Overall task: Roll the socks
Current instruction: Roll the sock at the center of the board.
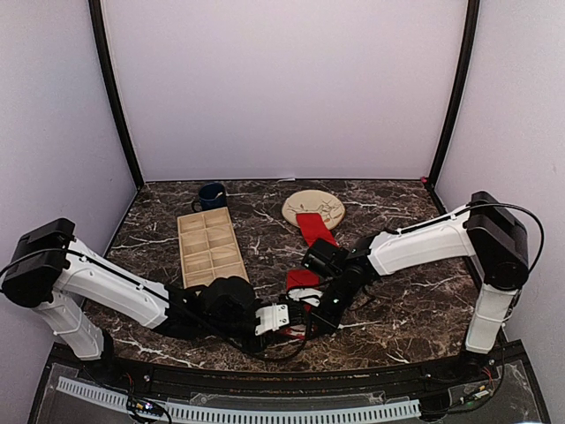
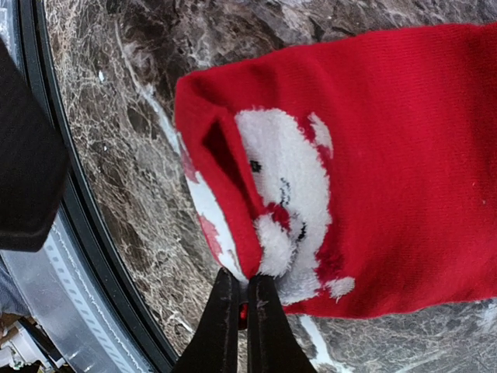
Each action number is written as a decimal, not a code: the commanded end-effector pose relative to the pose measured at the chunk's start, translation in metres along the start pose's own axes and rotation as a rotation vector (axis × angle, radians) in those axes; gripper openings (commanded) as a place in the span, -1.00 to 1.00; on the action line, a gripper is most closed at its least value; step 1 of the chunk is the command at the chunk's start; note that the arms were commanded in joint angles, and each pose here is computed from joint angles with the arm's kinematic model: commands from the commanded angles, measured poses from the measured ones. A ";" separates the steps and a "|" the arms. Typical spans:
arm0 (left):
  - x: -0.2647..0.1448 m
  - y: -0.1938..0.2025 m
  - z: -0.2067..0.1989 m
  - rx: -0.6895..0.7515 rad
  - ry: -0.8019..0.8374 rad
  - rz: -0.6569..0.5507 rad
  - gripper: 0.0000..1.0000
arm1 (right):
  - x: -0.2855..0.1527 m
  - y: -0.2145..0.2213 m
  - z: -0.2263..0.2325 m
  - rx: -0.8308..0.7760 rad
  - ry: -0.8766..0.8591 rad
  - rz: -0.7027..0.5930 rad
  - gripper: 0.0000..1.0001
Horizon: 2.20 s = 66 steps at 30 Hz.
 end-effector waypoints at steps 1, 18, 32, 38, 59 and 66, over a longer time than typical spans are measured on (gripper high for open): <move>0.007 0.000 -0.004 0.064 -0.012 0.033 -0.38 | -0.001 -0.004 -0.001 0.001 -0.017 0.002 -0.98; 0.024 0.005 0.000 0.131 -0.070 0.069 -0.40 | -0.001 -0.006 0.000 -0.003 -0.039 0.013 -0.98; 0.028 0.013 -0.003 0.143 -0.037 0.113 -0.43 | 0.001 -0.005 0.000 -0.001 -0.051 0.030 -0.99; 0.029 0.017 -0.004 0.143 -0.028 0.132 -0.43 | -0.006 -0.016 0.000 -0.018 -0.046 0.007 -1.00; 0.035 0.022 0.005 0.170 -0.121 0.149 -0.54 | -0.004 -0.011 0.003 -0.013 -0.077 0.018 -1.00; 0.035 0.024 0.003 0.178 -0.099 0.163 -0.74 | -0.002 -0.008 0.004 -0.009 -0.084 0.023 -1.00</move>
Point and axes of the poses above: each gripper's point midway between its finger pads, its own x axis out along the fingers, its own z axis along the line the jaws close on, y = z × x, the point moved 7 cm from there along -x, back along the fingers, and after that the axes turned 9 degrees about -x, right-handed, at the moved point
